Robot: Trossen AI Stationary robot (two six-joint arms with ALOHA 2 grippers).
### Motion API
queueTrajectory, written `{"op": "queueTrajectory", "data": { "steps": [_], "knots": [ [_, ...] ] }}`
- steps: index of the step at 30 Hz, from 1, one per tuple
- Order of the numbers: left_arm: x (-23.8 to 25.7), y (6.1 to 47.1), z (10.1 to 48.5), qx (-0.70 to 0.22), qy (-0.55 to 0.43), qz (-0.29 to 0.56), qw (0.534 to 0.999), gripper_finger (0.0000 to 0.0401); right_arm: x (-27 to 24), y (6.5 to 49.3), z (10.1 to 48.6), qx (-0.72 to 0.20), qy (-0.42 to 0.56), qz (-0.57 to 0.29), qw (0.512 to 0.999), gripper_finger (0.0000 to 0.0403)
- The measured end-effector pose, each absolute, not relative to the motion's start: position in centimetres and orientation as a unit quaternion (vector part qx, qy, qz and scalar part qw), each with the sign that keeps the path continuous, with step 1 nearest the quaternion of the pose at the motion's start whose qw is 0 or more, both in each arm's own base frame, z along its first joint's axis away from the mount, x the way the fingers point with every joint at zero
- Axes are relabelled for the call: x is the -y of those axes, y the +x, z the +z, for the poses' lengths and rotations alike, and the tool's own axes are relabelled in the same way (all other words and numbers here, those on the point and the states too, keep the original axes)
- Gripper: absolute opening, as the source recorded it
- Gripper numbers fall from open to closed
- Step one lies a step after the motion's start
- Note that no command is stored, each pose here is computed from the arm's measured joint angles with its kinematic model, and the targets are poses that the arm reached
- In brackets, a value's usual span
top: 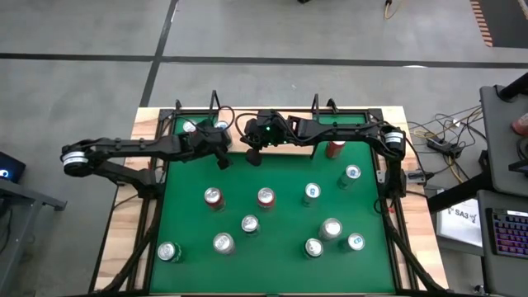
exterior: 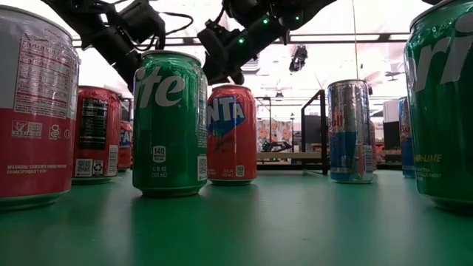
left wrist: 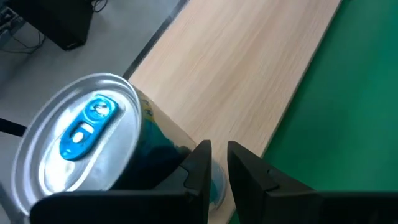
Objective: Pick and place cans onto a shelf
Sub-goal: Put the top left blue silver soda can on the shelf
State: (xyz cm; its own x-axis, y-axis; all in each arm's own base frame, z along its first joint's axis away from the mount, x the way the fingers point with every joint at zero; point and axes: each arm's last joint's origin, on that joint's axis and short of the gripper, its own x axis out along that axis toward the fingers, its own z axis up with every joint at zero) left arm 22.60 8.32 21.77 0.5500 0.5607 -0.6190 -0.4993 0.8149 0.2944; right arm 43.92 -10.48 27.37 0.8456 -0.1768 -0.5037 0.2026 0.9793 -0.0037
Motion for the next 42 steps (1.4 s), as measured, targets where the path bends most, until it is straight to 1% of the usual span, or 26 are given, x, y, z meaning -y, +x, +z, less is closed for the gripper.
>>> {"op": "queueTrajectory", "data": {
  "steps": [8,16,19,24,30,37,40,42],
  "knots": [
    [-7.8,21.9,23.3,-0.328,0.024,0.273,0.904,0.0036,10.5,43.9,27.4,-0.26,0.023,-0.098,0.96,0.0009],
    [-7.4,20.5,24.8,-0.307,0.026,0.274,0.911,0.0036,10.5,43.9,27.3,-0.261,0.021,-0.098,0.96,0.0009],
    [-7.2,20.2,25.3,-0.298,0.032,0.259,0.918,0.0036,10.5,43.9,27.2,-0.262,0.02,-0.097,0.96,0.0009],
    [-6.9,19.9,25.7,-0.287,0.031,0.223,0.931,0.0036,10.5,43.8,26.7,-0.267,0.022,-0.097,0.959,0.0009],
    [-6.7,19.6,26.1,-0.282,0.046,0.218,0.933,0.0036,10.4,43.8,25.7,-0.252,0.024,-0.099,0.962,0.0009],
    [-5.9,18.7,26.5,-0.282,0.043,0.123,0.951,0.0036,10.4,43.8,25.5,-0.24,0.023,-0.099,0.965,0.0009],
    [-5.8,18.2,26.2,-0.29,0.044,0.133,0.947,0.0036,10.3,43.9,25.4,-0.221,0.017,-0.098,0.97,0.0009],
    [-5.9,18.0,25.8,-0.295,0.05,0.157,0.941,0.0036,10.3,43.9,25.3,-0.213,0.016,-0.097,0.972,0.0009]
  ]
}}
